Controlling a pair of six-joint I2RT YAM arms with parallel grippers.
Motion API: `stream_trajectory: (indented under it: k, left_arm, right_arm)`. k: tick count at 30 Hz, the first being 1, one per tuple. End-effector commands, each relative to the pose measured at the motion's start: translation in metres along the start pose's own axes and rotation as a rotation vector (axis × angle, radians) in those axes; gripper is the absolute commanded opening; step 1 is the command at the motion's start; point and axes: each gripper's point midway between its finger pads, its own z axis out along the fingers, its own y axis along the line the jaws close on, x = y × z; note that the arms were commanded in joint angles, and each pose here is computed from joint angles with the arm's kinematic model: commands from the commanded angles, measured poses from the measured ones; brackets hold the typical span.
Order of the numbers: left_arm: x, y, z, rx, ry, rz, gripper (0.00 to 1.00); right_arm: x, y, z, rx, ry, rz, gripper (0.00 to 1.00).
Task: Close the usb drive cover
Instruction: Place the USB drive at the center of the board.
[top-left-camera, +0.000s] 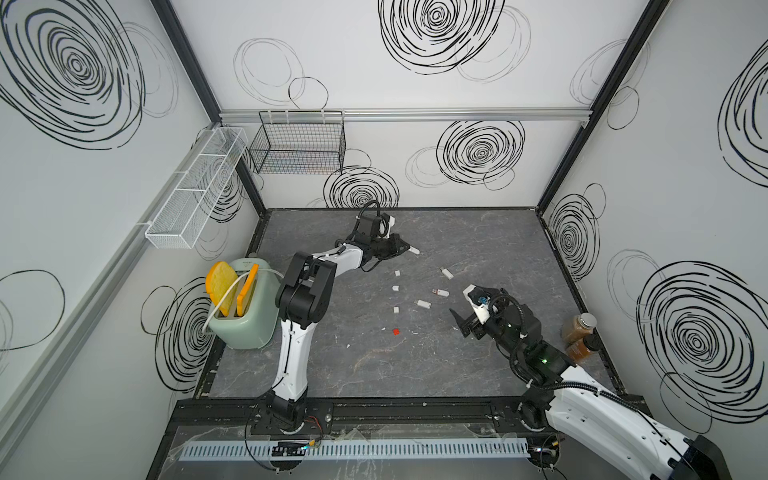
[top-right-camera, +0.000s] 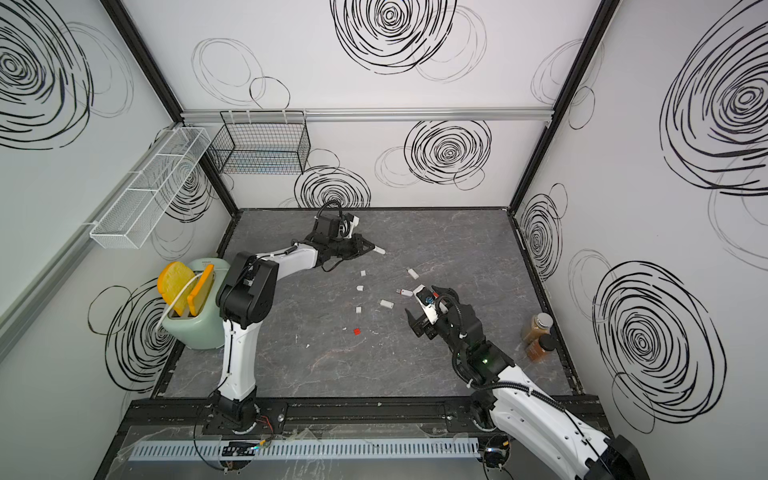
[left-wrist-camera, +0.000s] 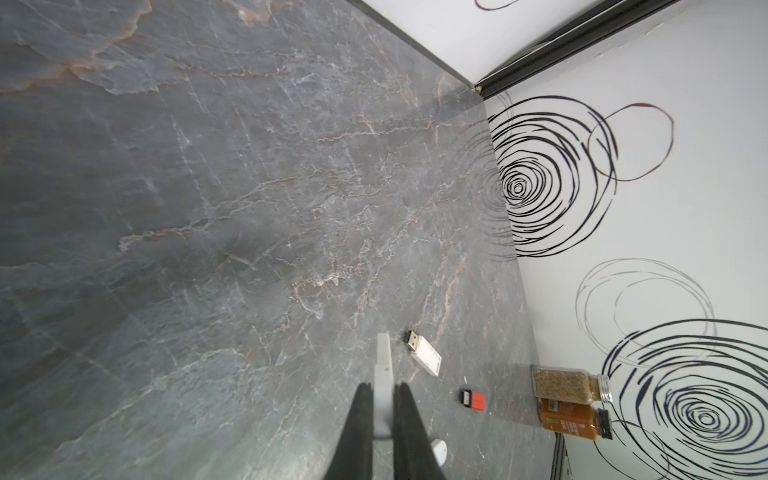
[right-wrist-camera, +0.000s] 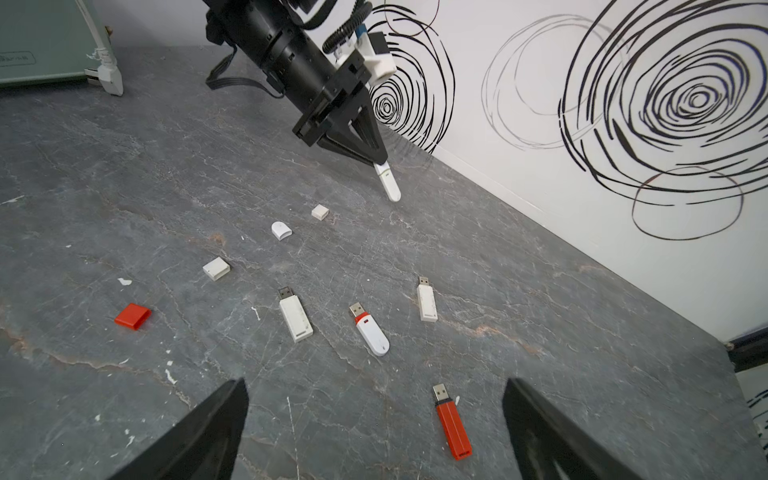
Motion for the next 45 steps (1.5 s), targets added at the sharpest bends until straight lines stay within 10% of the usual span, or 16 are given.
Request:
stream_trajectory:
  k: [1,22,45]
  left_arm:
    - [-0.005,0.012,0.008,-0.017,0.006,0.005,0.0]
    - [0.029,0.065,0.022,-0.044,0.151,-0.08,0.02]
    - [0.027,0.089,0.022,-0.065,0.176,-0.095,0.31]
  right_arm:
    - [-0.003,-0.002,0.0,0.021,-0.025,-0.02,0.99]
    - [-0.007,-0.005,-0.001,0.04,-0.042,-0.037,0.99]
    - [-0.006,-0.006,-0.002,0.046,-0.04,-0.044,0.99]
